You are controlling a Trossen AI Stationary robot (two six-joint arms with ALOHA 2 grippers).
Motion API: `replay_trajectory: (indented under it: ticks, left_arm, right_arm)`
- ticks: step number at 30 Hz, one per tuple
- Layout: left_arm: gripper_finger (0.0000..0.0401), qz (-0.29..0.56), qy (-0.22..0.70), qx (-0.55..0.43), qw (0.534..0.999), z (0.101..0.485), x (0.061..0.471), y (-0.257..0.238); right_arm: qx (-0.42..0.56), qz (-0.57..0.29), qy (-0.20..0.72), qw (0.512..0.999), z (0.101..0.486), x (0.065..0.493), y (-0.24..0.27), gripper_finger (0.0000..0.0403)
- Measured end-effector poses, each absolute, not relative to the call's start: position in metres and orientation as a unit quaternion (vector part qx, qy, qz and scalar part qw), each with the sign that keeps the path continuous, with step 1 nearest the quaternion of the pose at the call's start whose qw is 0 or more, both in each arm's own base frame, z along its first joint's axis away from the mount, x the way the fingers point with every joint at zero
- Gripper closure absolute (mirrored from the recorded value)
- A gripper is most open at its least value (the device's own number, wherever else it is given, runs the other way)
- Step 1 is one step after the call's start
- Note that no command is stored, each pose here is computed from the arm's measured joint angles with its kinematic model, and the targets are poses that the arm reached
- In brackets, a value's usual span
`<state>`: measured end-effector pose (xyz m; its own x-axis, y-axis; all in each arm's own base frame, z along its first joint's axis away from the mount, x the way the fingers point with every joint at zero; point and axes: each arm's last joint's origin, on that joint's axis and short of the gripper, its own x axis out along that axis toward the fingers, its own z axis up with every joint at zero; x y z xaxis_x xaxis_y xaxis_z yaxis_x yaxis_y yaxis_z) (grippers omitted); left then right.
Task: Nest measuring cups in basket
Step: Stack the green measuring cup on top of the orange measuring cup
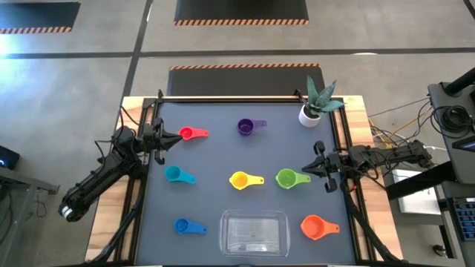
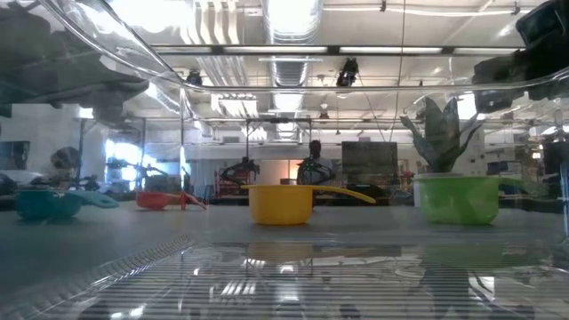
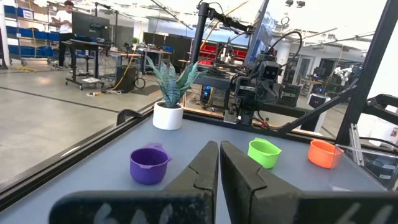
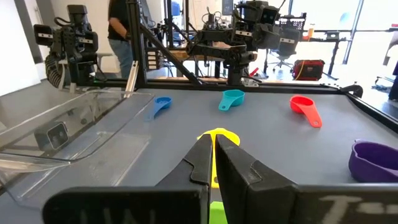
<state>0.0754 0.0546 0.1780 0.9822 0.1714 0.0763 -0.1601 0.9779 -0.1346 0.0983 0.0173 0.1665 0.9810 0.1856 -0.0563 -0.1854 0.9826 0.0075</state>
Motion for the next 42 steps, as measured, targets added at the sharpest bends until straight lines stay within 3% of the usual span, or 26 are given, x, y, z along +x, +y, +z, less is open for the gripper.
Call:
replay_trajectory:
  ticks: [18,23,33,37,42]
  left_arm:
    - [0.0401,0.083,-0.044,-0.064,0.993,0.178,0.075,0.055]
    - [0.0401,0.083,-0.044,-0.064,0.994,0.178,0.075,0.055]
    - [0.0401,0.083,-0.044,-0.064,0.993,0.178,0.075,0.055]
    - [0.0401,0.083,-0.044,-0.064,0.993,0.178,0.075,0.055]
    - [0.0401,0.083,-0.044,-0.064,0.994,0.178,0.075,0.055]
  right_arm:
    - [-0.006,0.094,0.026,0.995,0.167,0.098,0.017,0.0394]
    - [0.046,0.093,0.024,0.994,0.168,0.099,0.017,0.0394]
    - [0.162,0.121,-0.154,0.967,0.204,0.093,0.017,0.0394]
    - [0.157,0.114,-0.220,0.956,0.223,0.087,0.015,0.0394]
    - [0.137,0.058,-0.094,0.984,0.260,0.085,0.012,0.0394]
